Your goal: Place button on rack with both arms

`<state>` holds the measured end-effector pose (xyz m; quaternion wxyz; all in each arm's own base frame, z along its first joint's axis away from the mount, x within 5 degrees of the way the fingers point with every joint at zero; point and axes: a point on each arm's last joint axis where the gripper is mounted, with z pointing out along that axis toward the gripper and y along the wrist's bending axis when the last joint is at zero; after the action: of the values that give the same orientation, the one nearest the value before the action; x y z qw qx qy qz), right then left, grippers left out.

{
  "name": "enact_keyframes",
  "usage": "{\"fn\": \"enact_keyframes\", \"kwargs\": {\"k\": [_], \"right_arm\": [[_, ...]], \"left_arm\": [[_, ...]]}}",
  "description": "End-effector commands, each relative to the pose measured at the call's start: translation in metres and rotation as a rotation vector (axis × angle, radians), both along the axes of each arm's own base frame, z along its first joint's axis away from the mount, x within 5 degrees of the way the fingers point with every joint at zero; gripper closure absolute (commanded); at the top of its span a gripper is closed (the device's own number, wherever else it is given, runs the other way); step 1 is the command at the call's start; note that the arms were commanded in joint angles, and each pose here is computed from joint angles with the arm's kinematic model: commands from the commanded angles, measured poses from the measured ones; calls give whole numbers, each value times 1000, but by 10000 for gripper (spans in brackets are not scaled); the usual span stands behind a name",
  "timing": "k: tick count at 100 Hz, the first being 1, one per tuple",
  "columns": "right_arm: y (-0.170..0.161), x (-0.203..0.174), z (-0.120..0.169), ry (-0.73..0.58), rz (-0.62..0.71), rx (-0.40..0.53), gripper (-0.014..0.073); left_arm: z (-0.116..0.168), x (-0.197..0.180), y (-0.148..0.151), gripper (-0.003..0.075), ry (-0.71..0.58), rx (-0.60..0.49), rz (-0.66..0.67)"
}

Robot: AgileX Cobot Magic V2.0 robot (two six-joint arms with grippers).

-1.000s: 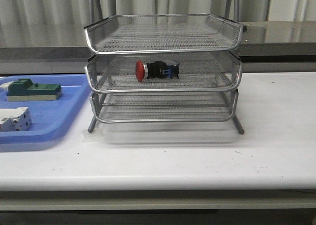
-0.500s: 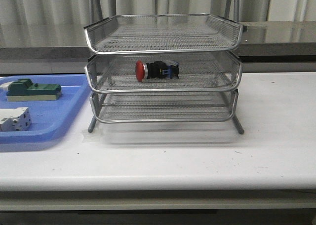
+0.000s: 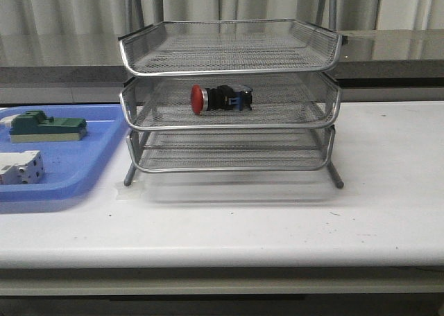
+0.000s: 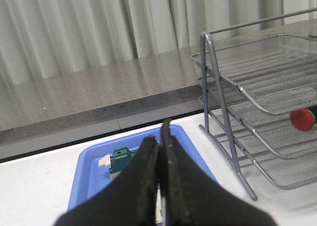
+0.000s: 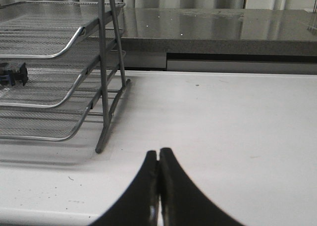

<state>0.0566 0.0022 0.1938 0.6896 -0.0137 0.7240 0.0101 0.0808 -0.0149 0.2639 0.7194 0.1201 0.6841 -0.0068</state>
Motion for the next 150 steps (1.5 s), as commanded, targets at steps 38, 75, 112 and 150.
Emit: {"fn": "enact_keyframes", "kwargs": {"k": [38, 75, 112, 150], "right_arm": [[-1, -2, 15, -124, -11, -3, 655], [-1, -2, 15, -124, -11, -3, 655], [-1, -2, 15, -124, -11, -3, 655], [-1, -2, 15, -124, -11, -3, 655]], "left_arm": [[17, 0, 2, 740, -98, -35, 14], [17, 0, 2, 740, -98, -35, 14], [16, 0, 2, 740, -97, -32, 19], [-9, -11, 10, 740, -57, -137, 106]]}}
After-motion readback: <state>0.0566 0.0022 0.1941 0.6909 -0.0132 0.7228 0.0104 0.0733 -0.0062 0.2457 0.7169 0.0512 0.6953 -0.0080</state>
